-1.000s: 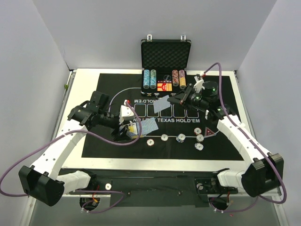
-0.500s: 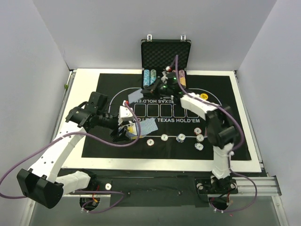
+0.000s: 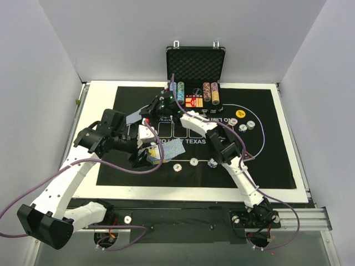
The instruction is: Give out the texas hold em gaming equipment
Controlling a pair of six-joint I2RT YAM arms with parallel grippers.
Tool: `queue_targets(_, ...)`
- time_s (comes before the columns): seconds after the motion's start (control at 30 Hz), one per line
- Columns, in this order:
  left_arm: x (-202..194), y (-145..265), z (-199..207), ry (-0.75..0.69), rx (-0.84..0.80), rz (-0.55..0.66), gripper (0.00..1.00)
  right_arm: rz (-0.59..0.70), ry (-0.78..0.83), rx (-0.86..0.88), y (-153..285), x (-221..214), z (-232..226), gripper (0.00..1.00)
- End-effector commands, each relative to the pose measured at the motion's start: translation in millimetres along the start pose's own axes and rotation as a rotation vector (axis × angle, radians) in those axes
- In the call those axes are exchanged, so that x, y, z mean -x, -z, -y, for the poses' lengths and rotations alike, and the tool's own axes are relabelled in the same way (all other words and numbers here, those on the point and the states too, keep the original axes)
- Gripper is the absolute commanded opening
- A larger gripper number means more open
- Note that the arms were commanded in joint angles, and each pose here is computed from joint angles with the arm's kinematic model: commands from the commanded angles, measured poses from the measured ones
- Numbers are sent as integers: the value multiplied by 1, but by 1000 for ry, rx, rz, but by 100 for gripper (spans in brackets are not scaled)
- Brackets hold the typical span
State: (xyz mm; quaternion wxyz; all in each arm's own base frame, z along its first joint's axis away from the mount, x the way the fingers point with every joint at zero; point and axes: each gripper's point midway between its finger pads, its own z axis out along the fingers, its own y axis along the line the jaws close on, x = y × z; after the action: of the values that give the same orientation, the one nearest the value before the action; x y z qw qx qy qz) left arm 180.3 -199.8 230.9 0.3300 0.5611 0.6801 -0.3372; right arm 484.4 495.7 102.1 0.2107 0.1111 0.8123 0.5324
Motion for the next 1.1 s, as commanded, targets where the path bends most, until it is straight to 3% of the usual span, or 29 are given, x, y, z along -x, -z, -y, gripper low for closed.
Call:
queue_targets(0.0,22,11,4,-38,7,68,4,-17,-4,-10,-16,-27,-5,0)
queue_targets(0.17,26,10,0,-33,15,76,4,-29,11,-84,-21,-39,14,0)
queue_targets(0.23,25,9,-2,-28,17,73,4,-35,9,-99,-20,-41,17,7)
queue_targets(0.3,24,9,-2,-24,13,68,4,-39,16,-102,-15,-41,15,22)
queue_targets(0.47,17,8,0,-21,13,55,4,-6,35,-17,6,-19,-27,46)
queue_targets(0.67,16,8,1,-18,11,56,4,35,23,149,46,16,-94,52)
queue_targets(0.83,12,7,2,-18,14,52,4,107,28,253,110,52,-143,54)
queue_targets(1.07,12,6,1,-24,18,55,4,128,27,220,194,48,-120,56)
